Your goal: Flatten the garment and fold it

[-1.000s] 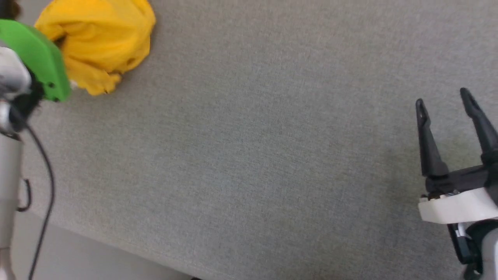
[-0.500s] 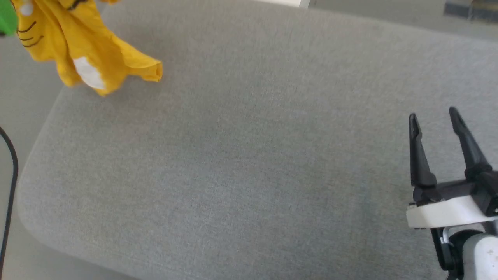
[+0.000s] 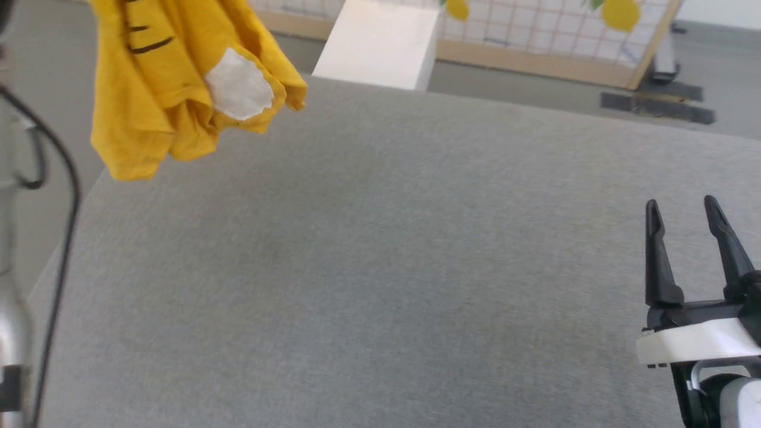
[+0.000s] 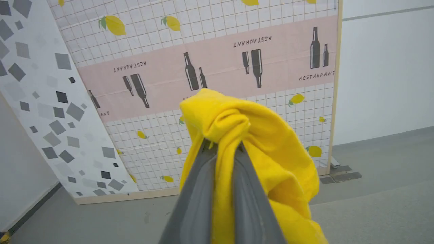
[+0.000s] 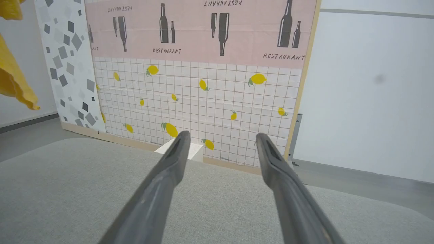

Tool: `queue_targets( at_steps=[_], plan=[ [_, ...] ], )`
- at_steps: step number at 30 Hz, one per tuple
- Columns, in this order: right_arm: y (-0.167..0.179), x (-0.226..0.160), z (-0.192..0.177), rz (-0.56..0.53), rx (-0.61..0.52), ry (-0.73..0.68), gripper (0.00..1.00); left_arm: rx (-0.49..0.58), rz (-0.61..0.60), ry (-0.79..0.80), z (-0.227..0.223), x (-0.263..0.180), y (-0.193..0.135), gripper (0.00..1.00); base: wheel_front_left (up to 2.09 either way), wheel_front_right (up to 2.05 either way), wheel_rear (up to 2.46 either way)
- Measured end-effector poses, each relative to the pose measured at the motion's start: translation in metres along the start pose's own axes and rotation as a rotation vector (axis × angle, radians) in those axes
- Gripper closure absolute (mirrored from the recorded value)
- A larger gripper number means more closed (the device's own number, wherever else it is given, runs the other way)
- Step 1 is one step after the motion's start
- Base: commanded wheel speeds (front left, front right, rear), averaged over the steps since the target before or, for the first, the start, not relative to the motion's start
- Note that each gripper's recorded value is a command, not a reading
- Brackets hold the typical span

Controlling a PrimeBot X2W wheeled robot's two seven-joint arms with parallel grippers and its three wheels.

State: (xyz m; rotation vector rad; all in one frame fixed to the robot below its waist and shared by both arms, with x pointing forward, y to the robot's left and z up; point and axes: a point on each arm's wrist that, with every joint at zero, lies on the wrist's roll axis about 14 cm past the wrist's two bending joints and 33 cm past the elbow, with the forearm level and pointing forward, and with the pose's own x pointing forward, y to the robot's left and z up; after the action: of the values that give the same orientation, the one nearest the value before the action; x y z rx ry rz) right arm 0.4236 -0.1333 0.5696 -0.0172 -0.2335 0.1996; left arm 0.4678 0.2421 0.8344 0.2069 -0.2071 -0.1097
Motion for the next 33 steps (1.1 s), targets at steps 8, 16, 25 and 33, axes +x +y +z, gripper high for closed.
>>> queue_targets(
  at_steps=[8,16,25,33],
  plan=[
    [-0.04,-0.028,0.021,-0.12,-0.047,-0.026,0.0,-0.106,-0.255,-0.078,0.031,0.013,-0.096,1.0,0.0,0.0,0.0],
    [-0.081,-0.057,0.037,-0.25,-0.094,-0.039,0.0,-0.122,-0.512,-0.084,0.029,0.007,-0.207,1.0,0.0,0.0,0.0],
    [-0.109,-0.084,0.036,-0.346,-0.119,-0.013,0.0,-0.226,-0.742,0.015,-0.022,-0.017,-0.308,1.0,0.0,0.0,0.0],
    [-0.121,-0.092,0.027,-0.385,-0.115,0.01,0.0,-0.251,-0.788,0.311,-0.149,-0.039,-0.359,1.0,0.0,0.0,0.0]
  ],
)
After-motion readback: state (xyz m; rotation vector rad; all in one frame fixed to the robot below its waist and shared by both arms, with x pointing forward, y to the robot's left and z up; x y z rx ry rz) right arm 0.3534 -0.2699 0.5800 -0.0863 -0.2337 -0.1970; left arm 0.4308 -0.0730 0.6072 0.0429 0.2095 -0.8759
